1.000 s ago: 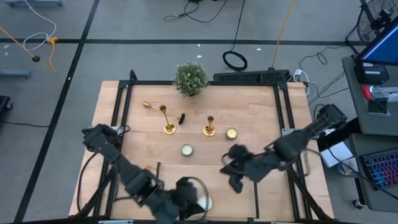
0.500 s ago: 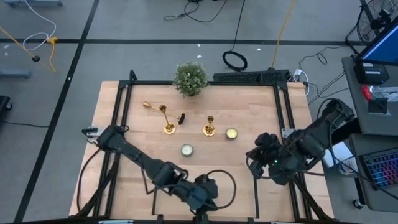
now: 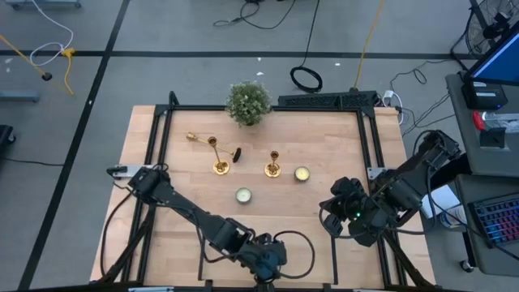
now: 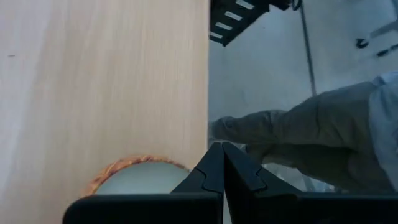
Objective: Pick & Place candle stick holders
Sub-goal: Put the yellow scented candle on the shelf
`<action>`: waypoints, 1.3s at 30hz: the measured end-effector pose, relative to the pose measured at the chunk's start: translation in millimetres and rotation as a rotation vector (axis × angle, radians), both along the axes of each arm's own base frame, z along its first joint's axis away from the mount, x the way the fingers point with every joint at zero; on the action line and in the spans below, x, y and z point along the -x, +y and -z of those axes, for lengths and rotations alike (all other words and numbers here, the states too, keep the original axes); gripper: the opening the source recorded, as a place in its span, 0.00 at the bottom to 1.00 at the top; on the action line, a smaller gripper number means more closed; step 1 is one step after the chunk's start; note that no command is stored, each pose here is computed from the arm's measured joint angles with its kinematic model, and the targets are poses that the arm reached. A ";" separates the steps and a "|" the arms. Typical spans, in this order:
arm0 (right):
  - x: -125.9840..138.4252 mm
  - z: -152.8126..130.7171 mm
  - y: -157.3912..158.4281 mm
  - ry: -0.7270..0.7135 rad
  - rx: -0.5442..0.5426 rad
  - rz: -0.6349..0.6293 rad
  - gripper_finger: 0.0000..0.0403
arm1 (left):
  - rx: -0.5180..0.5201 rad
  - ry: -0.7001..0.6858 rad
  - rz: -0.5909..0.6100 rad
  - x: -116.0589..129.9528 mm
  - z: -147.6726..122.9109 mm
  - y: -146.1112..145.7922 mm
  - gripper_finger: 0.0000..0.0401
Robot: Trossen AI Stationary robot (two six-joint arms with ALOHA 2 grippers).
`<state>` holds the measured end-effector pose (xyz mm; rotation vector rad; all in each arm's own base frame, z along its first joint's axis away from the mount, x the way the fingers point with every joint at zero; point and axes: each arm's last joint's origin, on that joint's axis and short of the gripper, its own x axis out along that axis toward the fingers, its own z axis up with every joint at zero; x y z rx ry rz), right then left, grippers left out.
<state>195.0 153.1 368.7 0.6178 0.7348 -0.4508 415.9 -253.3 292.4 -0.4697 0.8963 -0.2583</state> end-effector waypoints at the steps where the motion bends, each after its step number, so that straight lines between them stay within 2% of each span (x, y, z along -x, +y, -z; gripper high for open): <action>1: 0.1 -0.1 0.3 -0.001 -0.001 -0.001 0.00 | -0.008 0.003 -0.004 0.8 0.2 -0.2 0.00; 14: -0.8 -0.9 1.9 -0.015 -0.007 -0.010 0.00 | -0.029 0.097 -0.042 17.3 4.2 -12.0 0.00; 17: -1.9 -1.7 2.8 -0.027 -0.009 -0.021 0.00 | -0.036 0.057 -0.054 20.1 -3.8 -17.7 0.00; 21: -2.5 -2.2 3.3 -0.033 -0.009 -0.027 0.00 | -0.043 -0.050 -0.069 20.5 -28.7 -20.1 0.00; 27: -3.0 -2.7 3.5 -0.045 -0.007 -0.021 0.00 | -0.106 -0.162 -0.125 4.1 -52.7 8.3 0.00; 34: -3.6 -3.1 3.5 -0.059 -0.002 -0.014 0.00 | -0.209 -0.047 -0.150 -11.8 -38.6 50.8 0.00; 39: -3.6 -3.1 3.5 -0.058 0.002 -0.018 0.00 | -0.198 -0.002 -0.121 -12.1 -36.1 57.0 0.00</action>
